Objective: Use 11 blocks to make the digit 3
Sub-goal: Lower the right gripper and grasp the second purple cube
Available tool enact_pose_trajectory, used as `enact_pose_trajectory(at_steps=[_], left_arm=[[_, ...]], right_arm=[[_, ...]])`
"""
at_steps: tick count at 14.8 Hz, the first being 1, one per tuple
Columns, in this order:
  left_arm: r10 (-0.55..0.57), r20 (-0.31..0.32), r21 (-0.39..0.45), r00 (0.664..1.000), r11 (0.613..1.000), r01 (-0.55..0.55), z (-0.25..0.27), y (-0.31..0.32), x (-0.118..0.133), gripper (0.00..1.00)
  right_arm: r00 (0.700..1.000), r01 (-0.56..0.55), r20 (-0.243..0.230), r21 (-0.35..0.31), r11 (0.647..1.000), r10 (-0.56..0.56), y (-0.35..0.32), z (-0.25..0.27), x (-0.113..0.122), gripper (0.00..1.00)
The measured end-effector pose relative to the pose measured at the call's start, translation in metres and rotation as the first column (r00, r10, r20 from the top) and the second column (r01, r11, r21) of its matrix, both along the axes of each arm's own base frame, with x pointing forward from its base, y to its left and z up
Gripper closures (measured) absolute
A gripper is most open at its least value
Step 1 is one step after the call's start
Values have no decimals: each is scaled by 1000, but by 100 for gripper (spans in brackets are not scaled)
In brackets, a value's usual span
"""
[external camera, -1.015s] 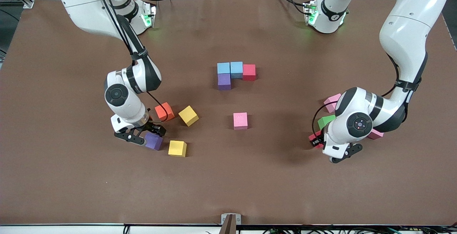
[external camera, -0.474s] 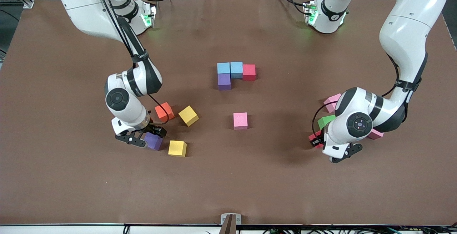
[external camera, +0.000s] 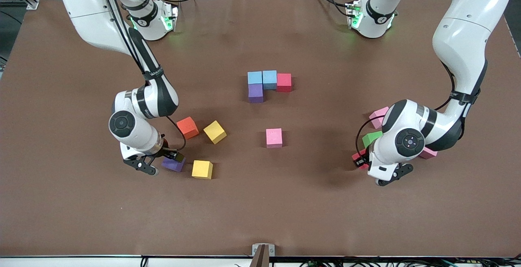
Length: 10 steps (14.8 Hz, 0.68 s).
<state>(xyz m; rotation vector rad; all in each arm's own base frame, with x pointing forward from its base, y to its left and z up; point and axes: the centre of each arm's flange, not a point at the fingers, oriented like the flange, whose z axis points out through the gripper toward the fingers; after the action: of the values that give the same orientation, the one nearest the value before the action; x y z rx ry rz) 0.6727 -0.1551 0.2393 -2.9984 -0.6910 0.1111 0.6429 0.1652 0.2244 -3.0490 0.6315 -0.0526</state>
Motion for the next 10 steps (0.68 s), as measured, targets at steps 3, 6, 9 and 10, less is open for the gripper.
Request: enact_pose_trajectory(at_steps=[3, 6, 9, 10], left_arm=[[0, 0, 0, 1000, 1000, 0, 0, 0, 0, 41], [0, 0, 0, 1000, 1000, 0, 0, 0, 0, 41], [0, 0, 0, 1000, 1000, 0, 0, 0, 0, 41], [0, 0, 0, 1000, 1000, 0, 0, 0, 0, 41]], right_arm=[[1000, -15, 3, 8, 1000, 15, 11, 1, 1, 0], [999, -33, 2, 8, 999, 33, 16, -2, 0, 2], [998, -64, 1, 4, 998, 64, 13, -3, 1, 7], [997, -71, 1, 3, 997, 71, 11, -3, 2, 7]])
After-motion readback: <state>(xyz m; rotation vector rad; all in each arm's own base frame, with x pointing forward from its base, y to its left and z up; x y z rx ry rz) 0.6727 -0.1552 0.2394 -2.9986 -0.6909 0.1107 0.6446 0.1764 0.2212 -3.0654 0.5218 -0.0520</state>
